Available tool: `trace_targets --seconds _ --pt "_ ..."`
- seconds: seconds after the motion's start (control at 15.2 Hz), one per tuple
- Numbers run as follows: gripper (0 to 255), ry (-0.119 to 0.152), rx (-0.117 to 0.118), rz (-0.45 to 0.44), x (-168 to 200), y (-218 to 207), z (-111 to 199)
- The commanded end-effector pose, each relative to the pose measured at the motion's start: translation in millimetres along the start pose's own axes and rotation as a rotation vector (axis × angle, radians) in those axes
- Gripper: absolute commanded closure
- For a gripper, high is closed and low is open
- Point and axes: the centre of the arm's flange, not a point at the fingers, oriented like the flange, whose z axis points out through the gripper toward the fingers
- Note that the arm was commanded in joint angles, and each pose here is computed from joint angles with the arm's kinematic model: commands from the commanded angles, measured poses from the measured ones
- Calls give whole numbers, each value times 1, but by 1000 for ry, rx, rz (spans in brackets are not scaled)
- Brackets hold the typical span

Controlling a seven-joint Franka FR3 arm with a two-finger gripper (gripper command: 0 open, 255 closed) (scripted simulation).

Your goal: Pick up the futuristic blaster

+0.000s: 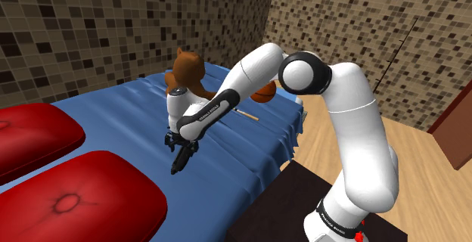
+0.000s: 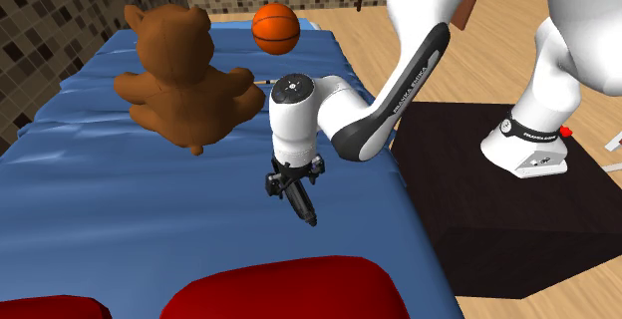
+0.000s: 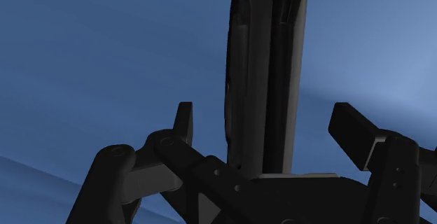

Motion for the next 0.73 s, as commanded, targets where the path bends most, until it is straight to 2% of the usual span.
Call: trace_targets --seconds 0.0,0.66 --pt "255 0 0 0 0 0 2" --pt "255 0 0 0 0 0 -3"
